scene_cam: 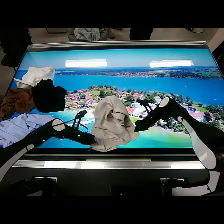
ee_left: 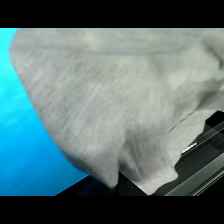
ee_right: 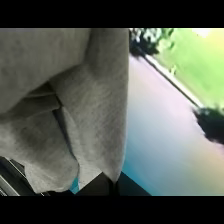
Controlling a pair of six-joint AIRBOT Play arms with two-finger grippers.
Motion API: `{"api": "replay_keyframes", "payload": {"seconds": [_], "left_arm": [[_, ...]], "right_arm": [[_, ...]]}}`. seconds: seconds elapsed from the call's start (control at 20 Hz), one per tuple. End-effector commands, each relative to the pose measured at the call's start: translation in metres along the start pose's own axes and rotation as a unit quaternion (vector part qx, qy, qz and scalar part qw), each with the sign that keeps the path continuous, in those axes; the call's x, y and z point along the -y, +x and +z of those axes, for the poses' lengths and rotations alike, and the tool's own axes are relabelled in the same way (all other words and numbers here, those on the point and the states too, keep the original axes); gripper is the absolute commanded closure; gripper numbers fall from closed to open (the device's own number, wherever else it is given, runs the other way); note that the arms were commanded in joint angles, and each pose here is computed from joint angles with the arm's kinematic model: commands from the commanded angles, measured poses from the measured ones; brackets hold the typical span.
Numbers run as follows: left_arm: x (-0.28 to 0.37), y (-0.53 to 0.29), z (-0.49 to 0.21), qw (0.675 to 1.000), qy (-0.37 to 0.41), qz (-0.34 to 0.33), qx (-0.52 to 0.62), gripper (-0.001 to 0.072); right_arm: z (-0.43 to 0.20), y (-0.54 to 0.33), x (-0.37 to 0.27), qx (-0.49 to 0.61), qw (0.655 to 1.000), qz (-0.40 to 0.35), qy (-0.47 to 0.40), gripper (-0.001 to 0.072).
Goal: Fold the shirts.
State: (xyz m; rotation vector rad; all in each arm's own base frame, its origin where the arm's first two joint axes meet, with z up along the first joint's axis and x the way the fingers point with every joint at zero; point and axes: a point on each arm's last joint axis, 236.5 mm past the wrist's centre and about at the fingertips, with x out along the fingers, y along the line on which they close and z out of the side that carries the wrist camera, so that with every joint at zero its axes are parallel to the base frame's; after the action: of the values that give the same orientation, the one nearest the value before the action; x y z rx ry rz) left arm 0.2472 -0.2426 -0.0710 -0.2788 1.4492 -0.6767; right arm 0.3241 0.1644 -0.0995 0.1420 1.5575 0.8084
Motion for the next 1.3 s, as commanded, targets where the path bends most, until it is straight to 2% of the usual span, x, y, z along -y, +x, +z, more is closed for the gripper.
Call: {"api": "replay_keyframes", "payload": {"seconds": [0.0, 0.1, 0.15, 0.25, 0.35, 0.45, 0.6, 0.8, 0.9, 0.95, 1.05, 1.25], "left_arm": [[0.005, -0.052, 0.034, 0.996, 0.06, 0.029, 0.052, 0.0681], [0.001, -0.131, 0.079, 0.984, 0.081, 0.076, 0.141, 0.068], [-0.002, -0.187, 0.102, 0.97, 0.08, 0.106, 0.204, 0.0681], [0.006, -0.309, 0.13, 0.924, 0.078, 0.149, 0.344, 0.068], [0.02, -0.421, 0.125, 0.864, 0.074, 0.189, 0.461, 0.068], [0.033, -0.491, 0.104, 0.815, 0.066, 0.222, 0.532, 0.068], [0.064, -0.541, 0.072, 0.766, 0.08, 0.246, 0.589, 0.0679], [0.105, -0.564, 0.041, 0.731, 0.11, 0.253, 0.625, 0.0679], [0.111, -0.563, 0.034, 0.731, 0.102, 0.243, 0.629, 0.0679], [0.106, -0.554, 0.033, 0.746, 0.095, 0.241, 0.613, 0.0679], [0.082, -0.522, 0.038, 0.79, 0.074, 0.237, 0.56, 0.0679], [0.007, -0.473, 0.084, 0.841, 0.033, 0.233, 0.487, 0.0679]], "right_arm": [[0.021, -0.035, 0.003, 0.023, 0.996, -0.056, -0.071, 0.066], [0.051, -0.119, 0.017, 0.071, 0.967, -0.201, -0.141, 0.066], [0.066, -0.183, 0.021, 0.109, 0.935, -0.294, -0.164, 0.0659], [0.076, -0.321, 0.002, 0.199, 0.848, -0.457, -0.183, 0.0659], [0.057, -0.425, -0.047, 0.291, 0.77, -0.537, -0.186, 0.0659], [0.028, -0.476, -0.087, 0.351, 0.722, -0.565, -0.19, 0.0658], [-0.01, -0.507, -0.124, 0.408, 0.693, -0.566, -0.182, 0.0658], [-0.066, -0.544, -0.158, 0.459, 0.645, -0.588, -0.167, 0.0659], [-0.093, -0.56, -0.164, 0.479, 0.623, -0.601, -0.142, 0.0659], [-0.101, -0.562, -0.163, 0.478, 0.622, -0.606, -0.134, 0.0659], [-0.105, -0.544, -0.147, 0.442, 0.656, -0.601, -0.116, 0.0658], [-0.089, -0.447, -0.072, 0.23, 0.796, -0.555, -0.067, 0.0656]]}}
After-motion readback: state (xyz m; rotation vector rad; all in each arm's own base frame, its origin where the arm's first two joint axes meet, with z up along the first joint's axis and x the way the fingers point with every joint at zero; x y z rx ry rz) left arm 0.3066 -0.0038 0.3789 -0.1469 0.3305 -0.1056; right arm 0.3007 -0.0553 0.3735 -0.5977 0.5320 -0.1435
